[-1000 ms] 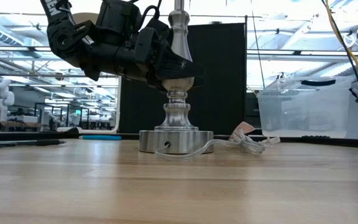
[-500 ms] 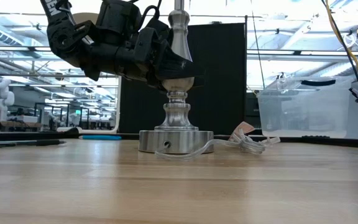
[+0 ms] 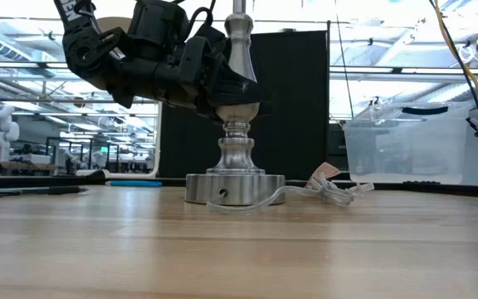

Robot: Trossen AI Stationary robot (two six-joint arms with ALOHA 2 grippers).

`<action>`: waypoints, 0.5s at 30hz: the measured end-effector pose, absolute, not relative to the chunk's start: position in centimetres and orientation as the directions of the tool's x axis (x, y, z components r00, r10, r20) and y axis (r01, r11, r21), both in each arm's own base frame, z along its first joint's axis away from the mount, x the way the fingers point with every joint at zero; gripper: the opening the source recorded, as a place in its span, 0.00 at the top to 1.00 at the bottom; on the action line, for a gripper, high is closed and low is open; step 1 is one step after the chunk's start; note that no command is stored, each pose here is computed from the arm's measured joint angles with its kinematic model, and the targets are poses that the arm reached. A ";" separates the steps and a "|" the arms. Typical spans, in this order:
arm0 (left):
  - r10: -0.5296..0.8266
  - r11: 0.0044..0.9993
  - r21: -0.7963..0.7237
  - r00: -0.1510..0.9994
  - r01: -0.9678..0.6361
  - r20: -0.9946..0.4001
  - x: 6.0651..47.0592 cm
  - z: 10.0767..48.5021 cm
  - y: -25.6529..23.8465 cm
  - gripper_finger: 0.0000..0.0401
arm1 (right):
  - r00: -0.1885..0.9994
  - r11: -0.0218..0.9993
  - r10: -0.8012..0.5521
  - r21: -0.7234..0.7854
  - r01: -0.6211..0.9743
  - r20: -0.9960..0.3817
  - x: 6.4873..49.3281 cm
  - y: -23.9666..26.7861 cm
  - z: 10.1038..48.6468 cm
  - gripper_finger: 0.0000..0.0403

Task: Screw lightbulb
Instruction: Remove the lightbulb from the lamp

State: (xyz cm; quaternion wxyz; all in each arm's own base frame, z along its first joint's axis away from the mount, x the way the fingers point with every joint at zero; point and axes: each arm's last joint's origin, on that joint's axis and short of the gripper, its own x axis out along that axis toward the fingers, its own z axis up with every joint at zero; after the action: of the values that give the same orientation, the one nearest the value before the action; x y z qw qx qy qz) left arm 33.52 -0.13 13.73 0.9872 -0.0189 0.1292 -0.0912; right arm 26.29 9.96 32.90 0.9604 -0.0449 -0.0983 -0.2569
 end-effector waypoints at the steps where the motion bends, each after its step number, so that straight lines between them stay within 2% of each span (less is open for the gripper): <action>1: -0.182 0.983 -0.061 0.951 0.172 -0.249 33.5 13.7 0.0 0.36 | 0.844 0.855 -0.498 -0.050 0.516 0.201 26.9 9.7 32.4 0.31; 6: -0.181 0.983 -0.063 0.952 0.171 -0.248 33.5 13.8 0.0 0.36 | 0.815 0.822 -0.538 -0.079 0.563 0.213 29.1 9.3 33.0 0.31; 10: -0.180 0.983 -0.063 0.952 0.170 -0.248 33.5 13.8 0.1 0.36 | 0.826 0.826 -0.519 -0.120 0.551 0.220 30.2 9.6 33.6 0.31; 15: -0.179 0.984 -0.063 0.952 0.169 -0.248 33.5 13.8 0.1 0.36 | 0.832 0.839 -0.510 -0.089 0.537 0.217 31.3 9.6 34.8 0.31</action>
State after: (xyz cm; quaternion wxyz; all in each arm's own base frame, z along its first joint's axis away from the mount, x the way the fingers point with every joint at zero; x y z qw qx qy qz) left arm 33.51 0.07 13.75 0.9877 -0.0204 0.1275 -0.0881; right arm 31.27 9.58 34.83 0.9543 -0.0730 -0.0925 -0.2745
